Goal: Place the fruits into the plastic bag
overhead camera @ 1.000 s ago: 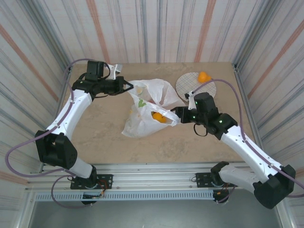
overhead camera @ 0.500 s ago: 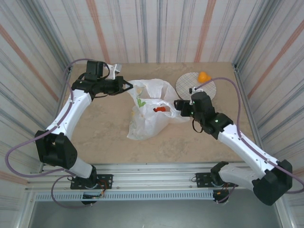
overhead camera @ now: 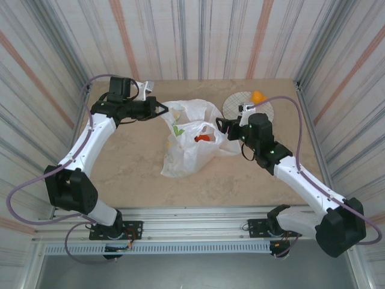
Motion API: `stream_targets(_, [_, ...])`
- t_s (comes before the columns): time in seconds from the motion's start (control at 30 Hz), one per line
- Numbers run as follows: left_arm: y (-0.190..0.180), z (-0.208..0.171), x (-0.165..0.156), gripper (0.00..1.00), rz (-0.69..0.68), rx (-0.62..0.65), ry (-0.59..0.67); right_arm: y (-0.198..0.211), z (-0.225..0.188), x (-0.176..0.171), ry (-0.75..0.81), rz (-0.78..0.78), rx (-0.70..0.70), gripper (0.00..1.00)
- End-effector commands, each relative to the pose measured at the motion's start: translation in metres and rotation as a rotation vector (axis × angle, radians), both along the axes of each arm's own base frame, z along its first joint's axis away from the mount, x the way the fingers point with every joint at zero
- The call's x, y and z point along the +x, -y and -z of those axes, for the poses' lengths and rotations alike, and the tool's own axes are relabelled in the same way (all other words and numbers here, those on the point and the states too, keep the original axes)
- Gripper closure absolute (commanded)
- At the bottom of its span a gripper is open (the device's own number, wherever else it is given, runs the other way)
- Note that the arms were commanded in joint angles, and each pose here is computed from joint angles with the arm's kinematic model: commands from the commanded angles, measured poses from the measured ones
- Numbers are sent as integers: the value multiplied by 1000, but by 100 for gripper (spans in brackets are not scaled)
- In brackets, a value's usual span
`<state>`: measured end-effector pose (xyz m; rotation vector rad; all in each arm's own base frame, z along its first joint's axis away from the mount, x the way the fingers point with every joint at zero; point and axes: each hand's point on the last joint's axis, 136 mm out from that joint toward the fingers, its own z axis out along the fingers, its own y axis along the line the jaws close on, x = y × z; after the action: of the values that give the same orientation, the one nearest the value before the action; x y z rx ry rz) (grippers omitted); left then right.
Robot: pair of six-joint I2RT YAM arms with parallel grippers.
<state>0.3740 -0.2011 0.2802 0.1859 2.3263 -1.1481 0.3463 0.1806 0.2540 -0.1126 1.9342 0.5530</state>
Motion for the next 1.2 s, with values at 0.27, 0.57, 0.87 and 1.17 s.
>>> stream_targets(0.27, [2,-3,-4,100,17,-4,7,18,-33,38,67,205,157,1])
stream_targets(0.57, [2,-1,-3,100,16,-4,2,49,-34,61,-14,227,216,1])
stream_targets(0.87, [5,-3,-5,100,24,-7,5,134,20,118,-202,496,-11,1])
stream_targets(1.17, [8,-3,-7,100,31,-4,9,176,85,192,-374,668,-89,1])
